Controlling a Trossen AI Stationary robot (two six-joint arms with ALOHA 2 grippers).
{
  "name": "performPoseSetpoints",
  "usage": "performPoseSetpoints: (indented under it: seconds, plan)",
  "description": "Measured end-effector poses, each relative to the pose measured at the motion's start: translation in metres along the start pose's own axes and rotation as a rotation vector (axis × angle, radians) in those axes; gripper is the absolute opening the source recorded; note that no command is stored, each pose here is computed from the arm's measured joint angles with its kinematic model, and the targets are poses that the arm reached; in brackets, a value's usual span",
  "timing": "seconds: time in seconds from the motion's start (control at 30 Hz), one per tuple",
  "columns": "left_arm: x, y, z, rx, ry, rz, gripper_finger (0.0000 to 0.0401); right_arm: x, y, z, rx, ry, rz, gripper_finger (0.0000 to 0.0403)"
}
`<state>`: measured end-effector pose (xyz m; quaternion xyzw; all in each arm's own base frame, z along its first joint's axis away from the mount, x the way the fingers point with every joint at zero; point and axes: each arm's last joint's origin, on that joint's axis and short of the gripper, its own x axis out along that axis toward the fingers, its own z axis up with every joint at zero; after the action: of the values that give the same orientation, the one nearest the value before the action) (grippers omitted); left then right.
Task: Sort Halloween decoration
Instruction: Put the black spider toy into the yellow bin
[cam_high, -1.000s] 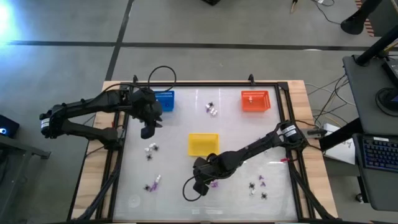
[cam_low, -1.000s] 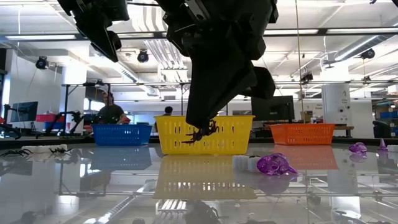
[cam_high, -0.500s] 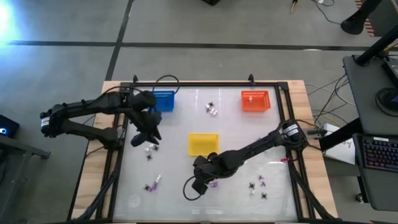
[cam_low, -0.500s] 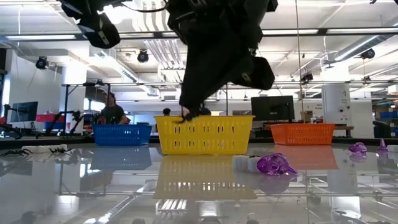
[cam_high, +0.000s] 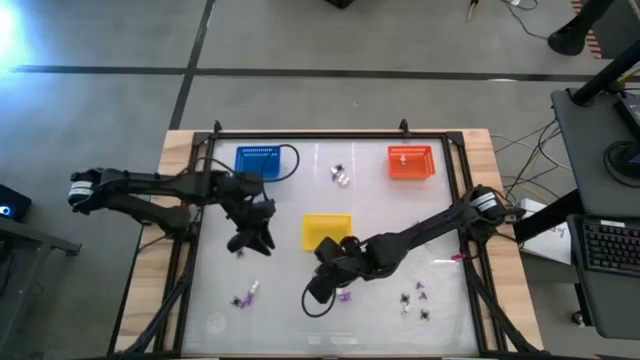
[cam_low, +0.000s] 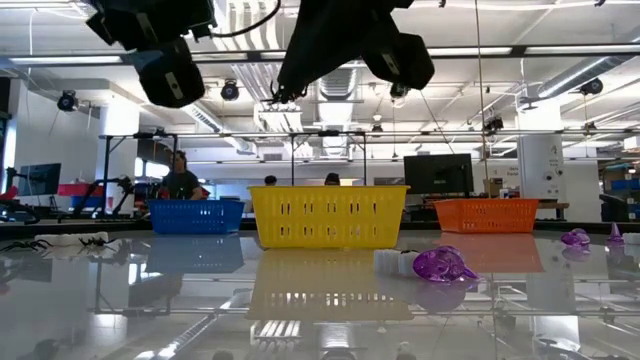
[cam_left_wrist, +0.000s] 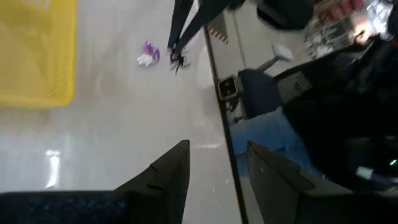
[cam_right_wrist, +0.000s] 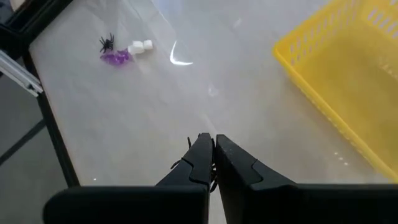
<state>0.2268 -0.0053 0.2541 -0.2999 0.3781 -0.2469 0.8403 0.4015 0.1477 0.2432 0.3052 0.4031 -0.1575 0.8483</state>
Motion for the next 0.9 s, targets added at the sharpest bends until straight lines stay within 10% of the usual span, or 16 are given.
performPoseSetpoints:
  seconds: [0.9]
  plan:
    - [0.089, 0.017, 0.018, -0.071, 0.043, -0.083, 0.0166, -0.011, 0.010, 0.008, 0.022, -0.156, 0.045, 0.0008]
